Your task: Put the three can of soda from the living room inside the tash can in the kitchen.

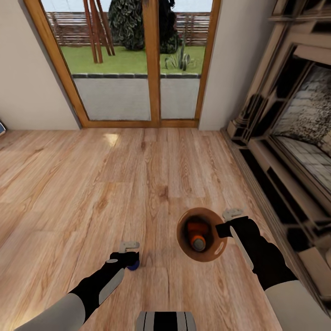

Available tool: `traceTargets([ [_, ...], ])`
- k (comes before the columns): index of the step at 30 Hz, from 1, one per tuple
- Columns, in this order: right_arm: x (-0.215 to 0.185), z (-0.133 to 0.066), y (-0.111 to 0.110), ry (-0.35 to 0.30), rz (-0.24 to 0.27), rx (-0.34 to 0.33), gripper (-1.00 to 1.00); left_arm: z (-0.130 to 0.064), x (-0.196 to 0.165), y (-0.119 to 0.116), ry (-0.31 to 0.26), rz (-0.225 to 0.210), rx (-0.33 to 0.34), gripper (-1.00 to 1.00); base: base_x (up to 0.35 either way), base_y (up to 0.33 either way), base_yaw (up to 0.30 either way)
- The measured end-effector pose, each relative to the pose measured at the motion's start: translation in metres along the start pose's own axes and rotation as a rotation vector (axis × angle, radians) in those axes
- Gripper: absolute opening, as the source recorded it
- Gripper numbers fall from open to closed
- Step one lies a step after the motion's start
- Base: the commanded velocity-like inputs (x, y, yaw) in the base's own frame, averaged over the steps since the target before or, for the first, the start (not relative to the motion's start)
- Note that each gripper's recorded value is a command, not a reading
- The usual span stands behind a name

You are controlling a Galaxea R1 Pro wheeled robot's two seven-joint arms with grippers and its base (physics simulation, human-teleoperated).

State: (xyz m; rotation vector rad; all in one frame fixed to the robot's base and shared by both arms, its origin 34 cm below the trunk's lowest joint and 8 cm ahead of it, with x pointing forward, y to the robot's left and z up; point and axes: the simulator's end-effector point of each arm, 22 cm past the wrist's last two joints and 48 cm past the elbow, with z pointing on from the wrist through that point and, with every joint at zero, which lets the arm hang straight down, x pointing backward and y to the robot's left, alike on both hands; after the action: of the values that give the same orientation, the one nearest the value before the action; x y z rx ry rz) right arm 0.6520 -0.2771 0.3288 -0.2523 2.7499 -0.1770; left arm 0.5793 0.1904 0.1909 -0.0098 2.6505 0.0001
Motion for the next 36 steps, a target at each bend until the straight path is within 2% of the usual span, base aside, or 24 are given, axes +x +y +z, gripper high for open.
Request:
traceTargets([
  [8,-0.003,-0.001,-0.003,-0.011,-0.001,0.008,-1.00,0.000,0.001,0.000,0.001,0.002,0.000,1.00,0.116,0.000,0.000],
  [15,-0.022,-0.015,-0.004,-0.058,0.002,0.007,-1.00,0.000,0.001,-0.001,0.001,0.002,0.000,1.00,0.030,0.000,0.000],
  [27,-0.030,-0.021,-0.003,-0.080,0.001,0.005,-1.00,0.000,0.002,0.000,0.004,0.004,-0.002,1.00,0.002,0.000,0.000],
  [36,-0.050,-0.020,-0.004,-0.117,0.001,0.005,-1.00,0.011,0.023,0.000,0.044,0.003,-0.006,1.00,0.000,0.000,0.000],
])
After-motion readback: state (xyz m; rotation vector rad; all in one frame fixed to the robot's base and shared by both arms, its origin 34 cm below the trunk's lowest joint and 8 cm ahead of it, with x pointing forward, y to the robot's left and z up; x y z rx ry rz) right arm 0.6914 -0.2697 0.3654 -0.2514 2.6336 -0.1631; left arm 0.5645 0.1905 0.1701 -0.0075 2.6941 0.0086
